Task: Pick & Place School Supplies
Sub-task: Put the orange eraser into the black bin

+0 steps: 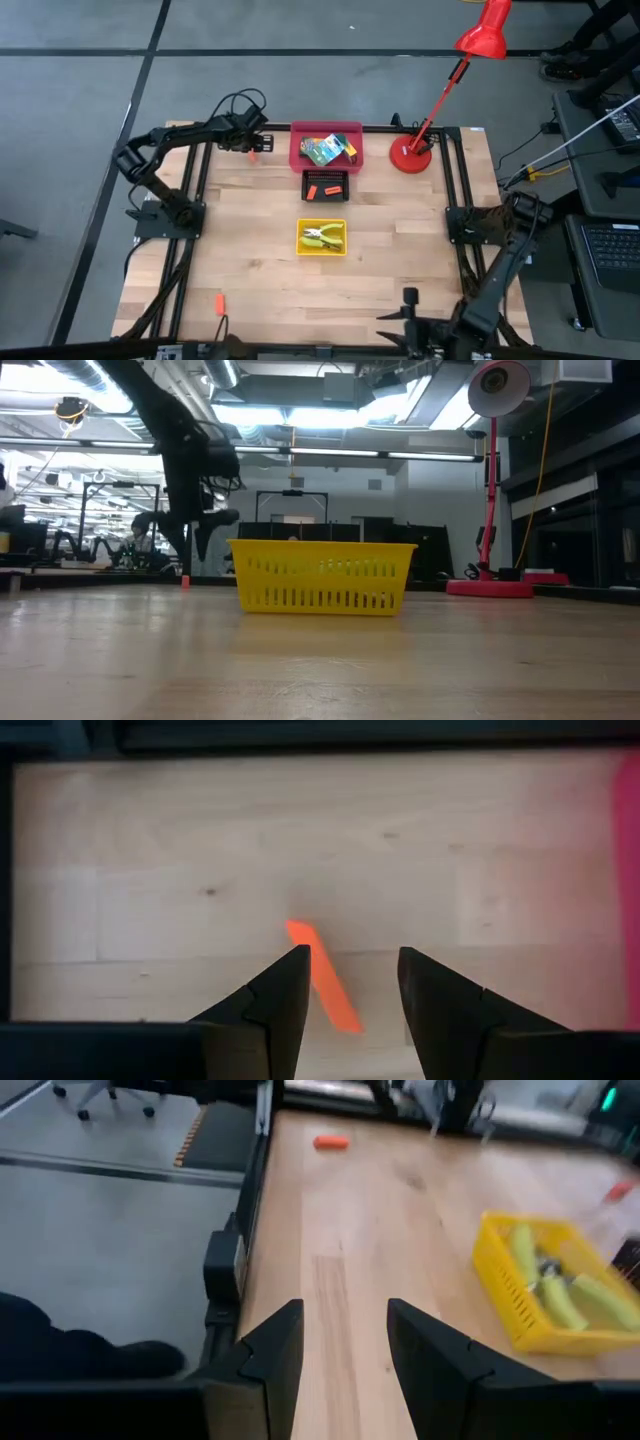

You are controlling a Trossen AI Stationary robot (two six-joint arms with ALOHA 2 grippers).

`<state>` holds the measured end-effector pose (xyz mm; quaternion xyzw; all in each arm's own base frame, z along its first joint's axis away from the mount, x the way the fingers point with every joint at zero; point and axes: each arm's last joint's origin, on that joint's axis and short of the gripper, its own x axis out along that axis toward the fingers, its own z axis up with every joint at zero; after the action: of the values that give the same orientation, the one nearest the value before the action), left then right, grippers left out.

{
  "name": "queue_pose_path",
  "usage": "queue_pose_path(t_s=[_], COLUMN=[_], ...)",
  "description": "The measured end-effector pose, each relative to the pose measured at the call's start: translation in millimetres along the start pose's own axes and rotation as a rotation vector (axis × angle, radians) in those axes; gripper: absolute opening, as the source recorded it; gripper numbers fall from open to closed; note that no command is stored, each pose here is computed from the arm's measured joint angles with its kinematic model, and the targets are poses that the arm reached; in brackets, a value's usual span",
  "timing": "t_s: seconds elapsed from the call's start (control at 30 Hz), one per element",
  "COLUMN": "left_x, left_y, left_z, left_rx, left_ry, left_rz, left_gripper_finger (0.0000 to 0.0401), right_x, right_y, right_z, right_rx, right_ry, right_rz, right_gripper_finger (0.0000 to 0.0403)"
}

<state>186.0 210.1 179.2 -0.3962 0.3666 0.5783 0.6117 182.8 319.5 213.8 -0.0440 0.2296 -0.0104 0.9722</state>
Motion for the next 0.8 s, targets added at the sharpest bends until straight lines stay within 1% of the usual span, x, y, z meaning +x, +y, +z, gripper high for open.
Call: queue_pose_path(t_s=[0.1,0.17,0.23,0.3,0.43,0.57,0.8], left_x=[9,13,16,18,20,19,19], left_y=[-3,-3,-4,-4,-4,-5,-3], left_z=[0,-1,-2,-2,-3,-5,-9], left_rx=[0.003,0.005,0.005,-0.009,-0.027,-0.036,-0.041], left_ry=[0.008,0.017,0.022,0.027,0.031,0.039,0.052], left_rz=[0.005,0.014,0.017,0.022,0.027,0.032,0.083], left_gripper_finger=[0.0150,0.0150,0.0150,0.0150,0.0150,0.0150,0.0150], right_x=[-16,-25,-32,-35,-38,-39,-40], right_y=[6,6,3,-2,-12,-13,-13], right_z=[-7,-13,-18,-23,-30,-31,-31], right_rx=[-0.094,-0.155,-0.180,-0.168,-0.134,-0.136,-0.155], right_ry=[-0.053,-0.087,-0.117,-0.120,-0.096,-0.107,-0.104], right_rz=[-0.029,-0.081,-0.138,-0.174,-0.210,-0.219,-0.220], right_gripper_finger=[0.0150,0.0150,0.0150,0.0150,0.0150,0.0150,0.0150])
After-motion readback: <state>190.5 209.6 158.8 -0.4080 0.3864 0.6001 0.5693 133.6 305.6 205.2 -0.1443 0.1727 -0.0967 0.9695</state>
